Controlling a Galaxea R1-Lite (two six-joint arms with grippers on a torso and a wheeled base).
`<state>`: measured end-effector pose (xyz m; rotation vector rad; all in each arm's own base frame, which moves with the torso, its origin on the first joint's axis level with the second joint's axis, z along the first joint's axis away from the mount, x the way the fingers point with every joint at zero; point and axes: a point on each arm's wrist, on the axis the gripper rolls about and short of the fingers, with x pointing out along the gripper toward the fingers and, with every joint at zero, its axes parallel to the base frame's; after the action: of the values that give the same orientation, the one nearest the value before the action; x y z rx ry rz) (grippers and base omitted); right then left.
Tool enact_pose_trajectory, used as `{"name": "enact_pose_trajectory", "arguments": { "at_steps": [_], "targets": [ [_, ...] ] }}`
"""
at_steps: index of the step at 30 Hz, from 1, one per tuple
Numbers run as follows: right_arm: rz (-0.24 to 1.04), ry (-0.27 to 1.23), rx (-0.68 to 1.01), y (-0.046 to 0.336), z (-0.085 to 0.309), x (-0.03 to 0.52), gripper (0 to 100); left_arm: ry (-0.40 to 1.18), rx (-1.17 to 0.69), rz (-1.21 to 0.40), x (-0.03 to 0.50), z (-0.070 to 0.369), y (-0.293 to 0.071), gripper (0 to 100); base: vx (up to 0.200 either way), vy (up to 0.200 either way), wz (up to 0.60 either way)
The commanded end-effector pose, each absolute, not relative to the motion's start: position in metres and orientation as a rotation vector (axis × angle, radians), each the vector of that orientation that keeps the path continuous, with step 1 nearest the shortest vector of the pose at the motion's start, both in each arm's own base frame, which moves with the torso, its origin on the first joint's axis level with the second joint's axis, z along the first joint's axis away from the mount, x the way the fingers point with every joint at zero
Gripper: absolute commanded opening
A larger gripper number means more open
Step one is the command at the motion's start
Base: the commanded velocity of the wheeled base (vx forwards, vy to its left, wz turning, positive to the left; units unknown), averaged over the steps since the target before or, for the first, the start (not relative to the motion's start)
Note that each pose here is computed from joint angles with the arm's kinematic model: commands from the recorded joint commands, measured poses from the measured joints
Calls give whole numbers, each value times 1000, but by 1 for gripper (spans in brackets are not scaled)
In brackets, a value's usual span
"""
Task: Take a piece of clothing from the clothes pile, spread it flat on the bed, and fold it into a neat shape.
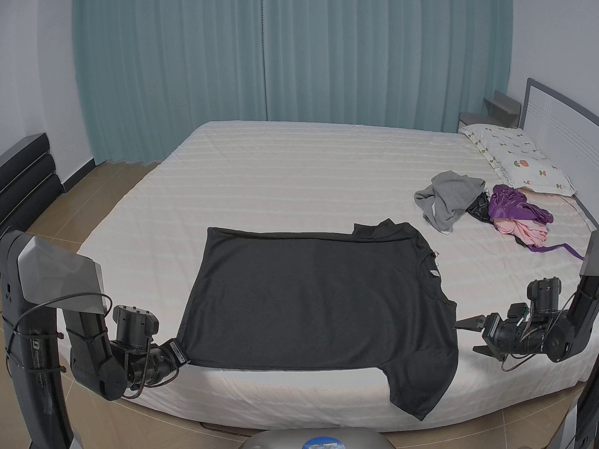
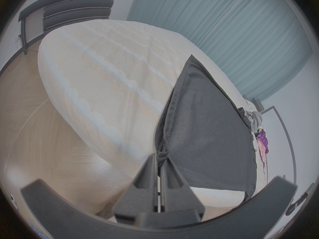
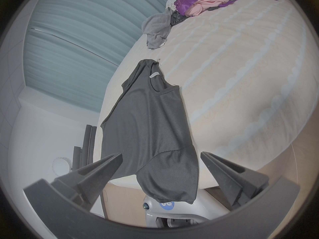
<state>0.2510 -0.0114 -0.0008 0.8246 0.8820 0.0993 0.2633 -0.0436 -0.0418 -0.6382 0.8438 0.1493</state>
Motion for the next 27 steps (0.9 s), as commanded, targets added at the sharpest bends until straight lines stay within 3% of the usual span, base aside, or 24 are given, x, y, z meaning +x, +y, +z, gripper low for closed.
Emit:
{"name": "enact_pose_trajectory", "arguments": {
  "at_steps": [1,5,23,24,27],
  "targets": [
    [95,916,810,-5,-12,258,100,844,-638,147,263,-41,-44,0,0,0,0],
    [42,934,756,5,-29,269,100,843,-652,154,263,-41,-44,0,0,0,0],
    [26,874,652,15,-50,282,100,843,-654,155,263,-41,-44,0,0,0,0],
    [25,877,651,15,-51,282,0,843,-653,154,263,-41,-44,0,0,0,0],
    [34,877,647,18,-51,282,0,843,-654,155,263,-41,-44,0,0,0,0]
  ]
}}
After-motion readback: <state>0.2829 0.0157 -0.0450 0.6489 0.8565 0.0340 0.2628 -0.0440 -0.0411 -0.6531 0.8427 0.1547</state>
